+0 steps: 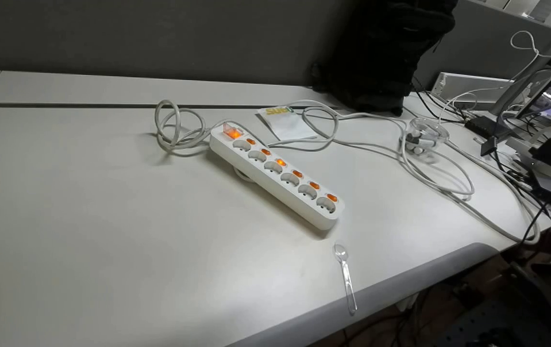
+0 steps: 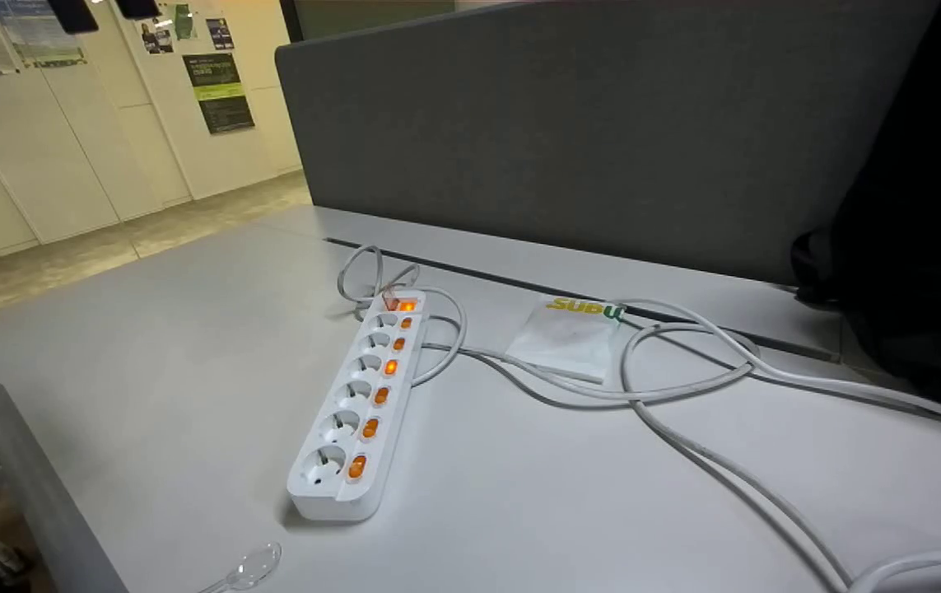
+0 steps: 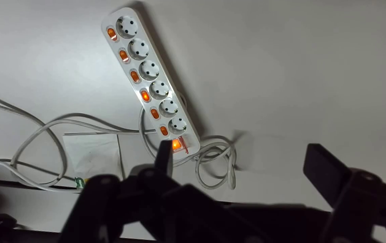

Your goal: Turn off the switch on the fourth position from the bottom

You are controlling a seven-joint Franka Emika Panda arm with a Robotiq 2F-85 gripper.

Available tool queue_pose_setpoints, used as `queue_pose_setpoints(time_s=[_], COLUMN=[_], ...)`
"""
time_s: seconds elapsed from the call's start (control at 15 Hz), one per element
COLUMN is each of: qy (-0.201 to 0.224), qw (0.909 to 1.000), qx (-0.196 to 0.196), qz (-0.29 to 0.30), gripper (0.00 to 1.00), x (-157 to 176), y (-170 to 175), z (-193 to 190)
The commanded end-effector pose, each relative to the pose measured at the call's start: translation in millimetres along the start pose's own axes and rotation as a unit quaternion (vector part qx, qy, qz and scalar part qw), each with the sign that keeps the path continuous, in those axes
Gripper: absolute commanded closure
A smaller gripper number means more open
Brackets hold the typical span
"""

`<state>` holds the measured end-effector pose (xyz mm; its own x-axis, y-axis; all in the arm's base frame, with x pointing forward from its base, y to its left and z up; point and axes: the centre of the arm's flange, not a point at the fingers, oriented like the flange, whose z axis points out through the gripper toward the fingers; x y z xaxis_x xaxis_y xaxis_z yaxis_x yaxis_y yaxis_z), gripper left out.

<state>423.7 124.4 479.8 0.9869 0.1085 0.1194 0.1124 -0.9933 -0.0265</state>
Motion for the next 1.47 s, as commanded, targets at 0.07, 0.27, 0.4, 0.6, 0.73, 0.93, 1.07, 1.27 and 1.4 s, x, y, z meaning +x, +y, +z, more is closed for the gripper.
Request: queue_pose_setpoints(time_s=[0.07, 0.27, 0.4, 0.6, 0.73, 0.93, 1.07, 1.27, 1.4], qy=[0.019, 0.052, 0.069, 0.085, 0.092, 0.081, 0.068, 0.047, 0.019], qw=[0.9997, 0.9977, 0.9954, 0.9914, 0.9879, 0.9867, 0.9870, 0.9854, 0.9847], qx=[-0.010, -0.009, -0.007, 0.002, 0.011, 0.030, 0.042, 0.053, 0.052], qz=[0.014, 0.043, 0.066, 0.100, 0.125, 0.138, 0.140, 0.155, 0.165], gripper=[0.00, 0.00, 0.00, 0.34, 0.49, 0.69, 0.81, 1.00, 1.00], x=[2.7, 23.1, 42.7, 74.5, 96.9, 127.6, 145.1, 158.9, 153.1], y=[0.5, 10.5, 22.6, 36.2, 40.3, 38.5, 34.7, 28.6, 27.0], z=[-1.3, 0.6, 8.9, 31.8, 47.2, 68.1, 80.8, 103.2, 120.0])
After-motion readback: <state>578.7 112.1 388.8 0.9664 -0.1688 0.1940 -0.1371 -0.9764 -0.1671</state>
